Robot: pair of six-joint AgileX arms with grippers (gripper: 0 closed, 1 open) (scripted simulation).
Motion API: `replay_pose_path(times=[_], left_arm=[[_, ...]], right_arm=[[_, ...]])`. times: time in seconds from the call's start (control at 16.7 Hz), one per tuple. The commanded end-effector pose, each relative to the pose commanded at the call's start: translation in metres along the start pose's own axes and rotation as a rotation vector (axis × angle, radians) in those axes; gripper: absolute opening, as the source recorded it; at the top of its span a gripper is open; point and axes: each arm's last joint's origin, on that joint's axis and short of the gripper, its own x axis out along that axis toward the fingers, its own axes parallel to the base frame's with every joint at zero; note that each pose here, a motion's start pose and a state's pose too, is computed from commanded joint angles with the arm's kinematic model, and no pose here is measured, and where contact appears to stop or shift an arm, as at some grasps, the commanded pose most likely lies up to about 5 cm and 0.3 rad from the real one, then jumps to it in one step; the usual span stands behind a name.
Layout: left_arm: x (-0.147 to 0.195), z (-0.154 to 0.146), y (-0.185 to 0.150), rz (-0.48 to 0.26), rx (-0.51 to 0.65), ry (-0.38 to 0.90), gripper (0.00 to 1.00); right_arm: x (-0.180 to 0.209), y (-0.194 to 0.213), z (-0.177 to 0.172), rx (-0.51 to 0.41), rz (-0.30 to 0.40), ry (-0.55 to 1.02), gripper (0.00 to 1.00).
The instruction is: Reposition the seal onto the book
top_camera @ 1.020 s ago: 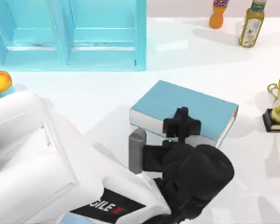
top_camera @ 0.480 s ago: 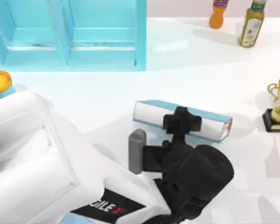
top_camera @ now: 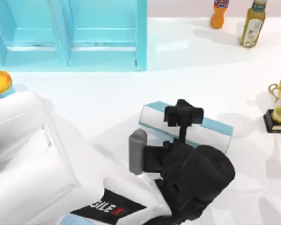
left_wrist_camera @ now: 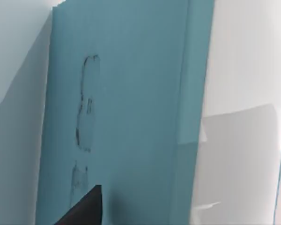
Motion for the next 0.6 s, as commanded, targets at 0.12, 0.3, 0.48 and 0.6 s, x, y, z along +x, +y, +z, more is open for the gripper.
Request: replay_pose_path(times=[0.12,0.3,0.48,0.6], left_arm=[[0.0,0.0,0.0,0.0,0.0,0.0,1.0],[-0.003,-0.001,0.002,0.005,0.002,0.001,1.0],[-0.02,-0.009,0.009,0.027,-0.011,0.0,1.0],[-0.038,-0.015,0.016,0.045,-0.019,-0.005,1.0]], right_arm=[[0.0,0.0,0.0,0.0,0.0,0.0,1.0],[0.0,0.0,0.0,0.0,0.0,0.0,1.0],[0.0,0.0,0.0,0.0,0.0,0.0,1.0],[0.0,0.0,0.0,0.0,0.0,0.0,1.0]])
